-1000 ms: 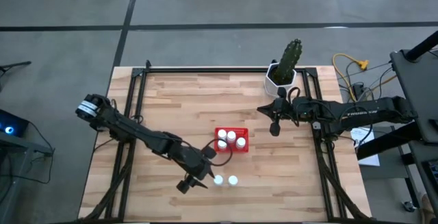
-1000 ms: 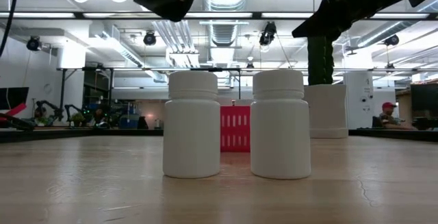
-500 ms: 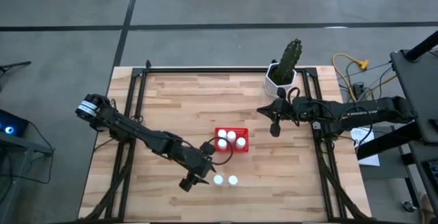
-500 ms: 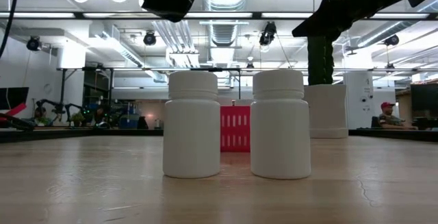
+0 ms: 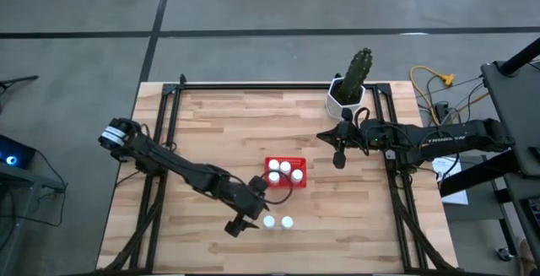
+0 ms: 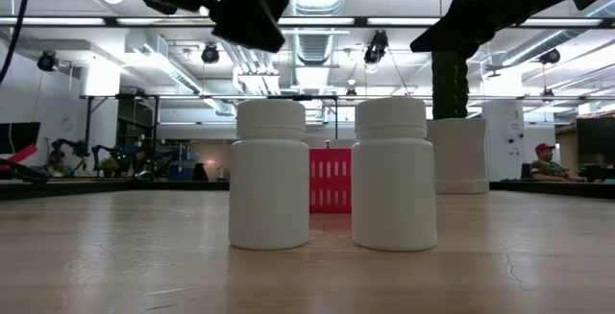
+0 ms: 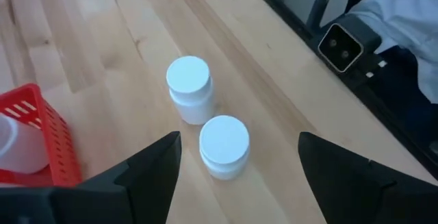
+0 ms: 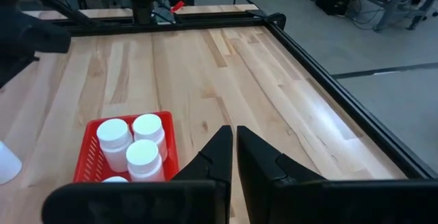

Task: Pick and place pill bottles into a basket
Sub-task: Put the white pill bottle into the red basket

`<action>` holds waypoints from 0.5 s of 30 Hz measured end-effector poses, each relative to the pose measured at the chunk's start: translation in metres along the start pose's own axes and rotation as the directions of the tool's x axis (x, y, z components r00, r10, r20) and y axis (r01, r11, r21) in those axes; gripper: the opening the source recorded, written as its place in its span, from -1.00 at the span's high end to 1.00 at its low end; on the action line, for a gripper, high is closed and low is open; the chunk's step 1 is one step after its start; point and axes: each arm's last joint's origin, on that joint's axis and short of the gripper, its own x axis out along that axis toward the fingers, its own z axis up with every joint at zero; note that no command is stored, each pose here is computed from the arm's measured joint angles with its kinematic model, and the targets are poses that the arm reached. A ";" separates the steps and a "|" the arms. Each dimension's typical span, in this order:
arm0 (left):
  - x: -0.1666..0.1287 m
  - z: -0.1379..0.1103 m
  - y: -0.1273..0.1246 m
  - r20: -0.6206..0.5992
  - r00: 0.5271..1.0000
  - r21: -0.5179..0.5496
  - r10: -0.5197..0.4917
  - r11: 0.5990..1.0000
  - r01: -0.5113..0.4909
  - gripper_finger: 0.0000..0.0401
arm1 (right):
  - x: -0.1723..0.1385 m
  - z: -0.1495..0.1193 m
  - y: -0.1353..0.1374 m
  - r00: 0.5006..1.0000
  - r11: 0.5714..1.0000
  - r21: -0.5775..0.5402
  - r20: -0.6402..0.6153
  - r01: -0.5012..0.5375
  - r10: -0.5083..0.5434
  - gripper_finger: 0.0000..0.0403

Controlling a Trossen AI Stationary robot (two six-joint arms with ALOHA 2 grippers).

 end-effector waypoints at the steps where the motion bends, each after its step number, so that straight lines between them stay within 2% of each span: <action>1: 0.002 0.001 0.001 -0.004 1.000 -0.001 0.003 1.000 -0.003 -0.38 | 0.000 0.000 0.000 1.000 1.000 0.000 0.000 0.000 0.000 0.94; 6: 0.007 0.010 0.004 -0.090 0.995 -0.004 0.043 0.999 -0.043 -0.38 | 0.000 0.000 0.000 1.000 1.000 0.003 -0.002 0.000 0.000 0.94; 15: 0.025 0.017 0.006 -0.273 0.962 -0.016 0.026 0.999 -0.031 -0.38 | 0.000 -0.002 0.000 1.000 1.000 -0.002 -0.018 -0.001 0.001 0.94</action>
